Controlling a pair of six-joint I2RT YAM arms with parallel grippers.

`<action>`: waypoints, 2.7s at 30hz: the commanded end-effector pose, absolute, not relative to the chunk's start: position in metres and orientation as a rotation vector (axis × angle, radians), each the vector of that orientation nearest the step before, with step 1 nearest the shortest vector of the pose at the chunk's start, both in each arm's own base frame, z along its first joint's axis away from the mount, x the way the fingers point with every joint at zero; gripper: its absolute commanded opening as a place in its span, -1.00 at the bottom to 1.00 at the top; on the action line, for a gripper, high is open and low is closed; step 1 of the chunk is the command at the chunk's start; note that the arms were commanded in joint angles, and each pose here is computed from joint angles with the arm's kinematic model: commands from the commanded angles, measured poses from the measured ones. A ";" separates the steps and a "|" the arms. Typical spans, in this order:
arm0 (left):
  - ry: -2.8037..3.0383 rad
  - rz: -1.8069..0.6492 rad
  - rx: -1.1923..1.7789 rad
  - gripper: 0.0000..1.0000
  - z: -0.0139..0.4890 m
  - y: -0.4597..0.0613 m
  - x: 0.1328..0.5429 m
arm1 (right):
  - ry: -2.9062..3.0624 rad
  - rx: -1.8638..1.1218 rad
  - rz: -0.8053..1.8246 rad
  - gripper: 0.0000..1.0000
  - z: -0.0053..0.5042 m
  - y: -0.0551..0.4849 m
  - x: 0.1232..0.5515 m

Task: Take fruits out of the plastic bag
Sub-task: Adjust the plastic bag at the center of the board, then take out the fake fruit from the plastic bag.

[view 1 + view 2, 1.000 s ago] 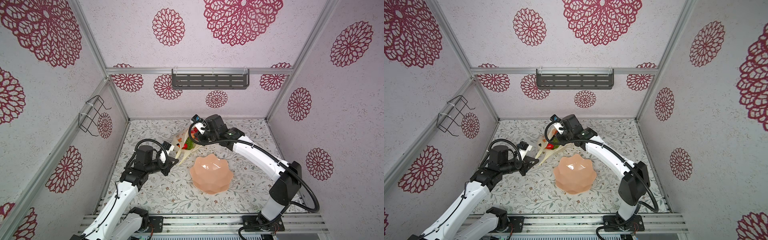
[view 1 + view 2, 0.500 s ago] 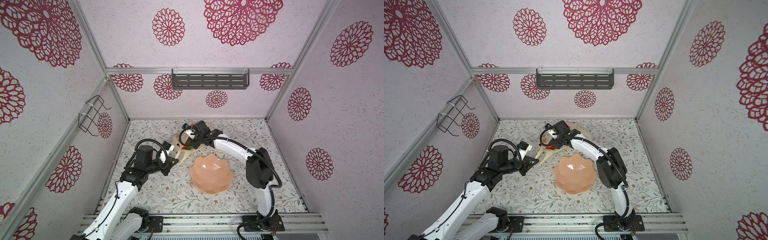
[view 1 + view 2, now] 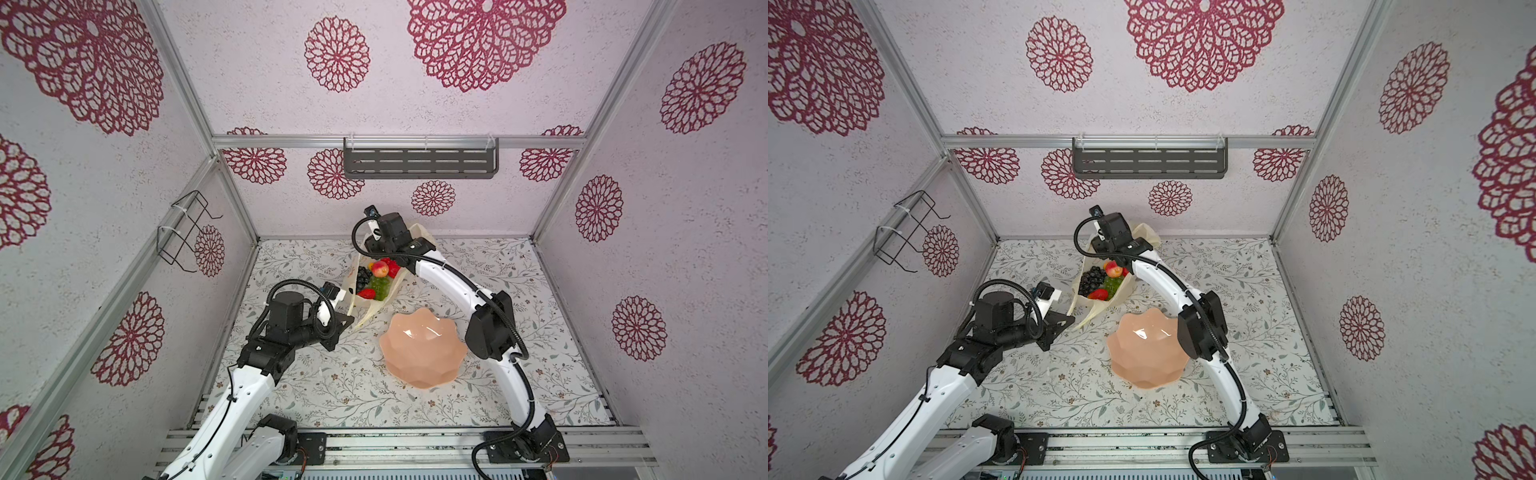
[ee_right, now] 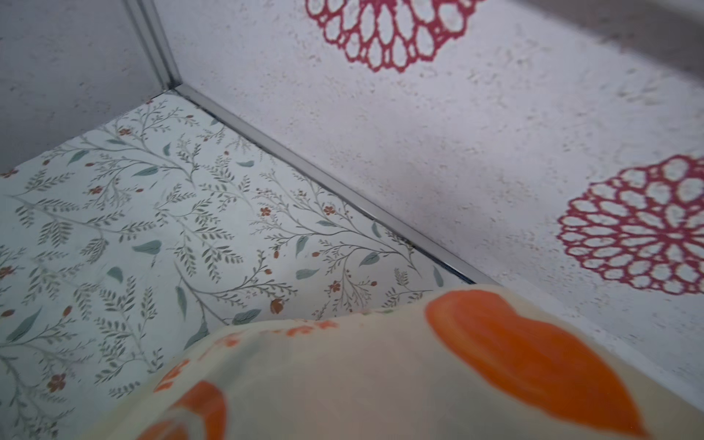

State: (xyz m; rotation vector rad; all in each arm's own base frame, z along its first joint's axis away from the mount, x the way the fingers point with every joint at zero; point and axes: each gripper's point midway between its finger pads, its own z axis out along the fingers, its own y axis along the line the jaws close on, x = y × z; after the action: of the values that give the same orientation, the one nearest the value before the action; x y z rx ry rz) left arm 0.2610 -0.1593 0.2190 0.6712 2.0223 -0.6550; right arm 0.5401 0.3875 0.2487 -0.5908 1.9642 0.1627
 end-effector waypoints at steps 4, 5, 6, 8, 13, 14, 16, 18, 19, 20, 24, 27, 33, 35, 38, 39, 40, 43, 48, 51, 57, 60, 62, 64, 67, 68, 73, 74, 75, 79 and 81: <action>2.026 -0.499 0.562 -1.00 0.227 -0.137 0.275 | 2.019 -0.489 0.071 0.39 0.258 0.347 0.548; 2.021 -0.516 0.568 -1.00 0.228 -0.139 0.273 | 2.032 -0.541 0.108 0.40 0.252 0.353 0.541; 2.012 -0.548 0.580 -0.99 0.230 -0.143 0.270 | 2.039 -0.587 0.148 0.40 0.246 0.359 0.533; 2.000 -0.612 0.614 -0.97 0.234 -0.152 0.262 | 2.044 -0.662 0.215 0.43 0.235 0.369 0.518; 1.995 -0.750 0.687 -0.90 0.232 -0.167 0.241 | 2.047 -0.727 0.296 0.50 0.213 0.372 0.494; 2.001 -0.759 0.691 -0.90 0.228 -0.168 0.239 | 2.053 -0.727 0.297 0.53 0.208 0.371 0.493; 2.009 -0.763 0.693 -0.90 0.221 -0.168 0.238 | 2.062 -0.735 0.297 0.59 0.201 0.370 0.491; 2.011 -0.757 0.694 -0.90 0.214 -0.168 0.239 | 2.069 -0.757 0.317 0.63 0.194 0.374 0.490; 2.013 -0.752 0.696 -0.90 0.212 -0.168 0.240 | 2.070 -0.767 0.327 0.65 0.192 0.376 0.490; 2.021 -0.748 0.699 -0.90 0.210 -0.167 0.240 | 2.073 -0.773 0.337 0.67 0.189 0.378 0.490; 2.039 -0.748 0.706 -0.90 0.204 -0.168 0.242 | 2.084 -0.748 0.325 0.78 0.176 0.380 0.497; 2.052 -0.752 0.710 -0.90 0.201 -0.168 0.242 | 2.091 -0.712 0.278 0.80 0.168 0.376 0.506; 2.045 -0.749 0.721 -0.91 0.200 -0.169 0.240 | 2.096 -0.711 0.260 0.81 0.155 0.380 0.516; 2.040 -0.744 0.723 -0.91 0.201 -0.168 0.240 | 2.098 -0.707 0.257 0.79 0.153 0.380 0.518; 2.036 -0.732 0.717 -0.91 0.202 -0.167 0.241 | 2.107 -0.704 0.248 0.74 0.148 0.378 0.519; 2.037 -0.728 0.717 -0.91 0.202 -0.166 0.241 | 2.108 -0.705 0.248 0.73 0.148 0.377 0.519; 2.037 -0.724 0.716 -0.91 0.202 -0.166 0.241 | 2.112 -0.707 0.250 0.73 0.148 0.377 0.519; 2.036 -0.713 0.714 -0.91 0.202 -0.165 0.242 | 2.131 -0.717 0.248 0.75 0.139 0.376 0.519; 2.042 -0.698 0.705 -0.91 0.201 -0.163 0.243 | 2.154 -0.717 0.259 0.72 0.131 0.373 0.521; 2.040 -0.689 0.703 -0.90 0.202 -0.162 0.244 | 2.153 -0.724 0.272 0.68 0.130 0.375 0.521; 2.043 -0.679 0.698 -0.88 0.202 -0.161 0.245 | 2.188 -0.734 0.274 0.71 0.115 0.376 0.521; 2.041 -0.675 0.696 -0.87 0.202 -0.160 0.245 | 2.202 -0.731 0.288 0.62 0.111 0.377 0.520; 2.039 -0.667 0.692 -0.87 0.203 -0.159 0.246 | 2.199 -0.726 0.297 0.54 0.114 0.378 0.520; 2.042 -0.649 0.682 -0.85 0.203 -0.158 0.248 | 2.184 -0.723 0.311 0.45 0.122 0.379 0.519; 2.052 -0.608 0.653 -0.83 0.204 -0.152 0.253 | 2.155 -0.718 0.338 0.23 0.140 0.381 0.518; 2.053 -0.596 0.647 -0.83 0.205 -0.151 0.254 | 2.140 -0.718 0.352 0.17 0.148 0.383 0.517; 2.058 -0.537 0.610 -0.83 0.208 -0.143 0.261 | 2.100 -0.713 0.402 -0.11 0.176 0.384 0.511; 2.059 -0.523 0.601 -0.83 0.210 -0.141 0.262 | 2.090 -0.711 0.416 -0.13 0.184 0.385 0.509; 2.059 -0.510 0.589 -0.83 0.210 -0.139 0.264 | 2.084 -0.708 0.430 -0.14 0.188 0.385 0.507; 2.041 -0.465 0.560 -0.83 0.216 -0.132 0.268 | 2.037 -0.701 0.510 -0.22 0.214 0.386 0.494; 2.033 -0.451 0.546 -0.83 0.219 -0.129 0.269 | 2.028 -0.701 0.542 -0.23 0.220 0.386 0.487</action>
State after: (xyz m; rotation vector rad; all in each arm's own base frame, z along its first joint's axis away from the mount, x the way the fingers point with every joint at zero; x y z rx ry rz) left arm 0.2628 -0.1352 0.2003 0.5726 2.0836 -0.4977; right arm 0.4938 0.3838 0.1561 -0.7447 2.1464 0.4357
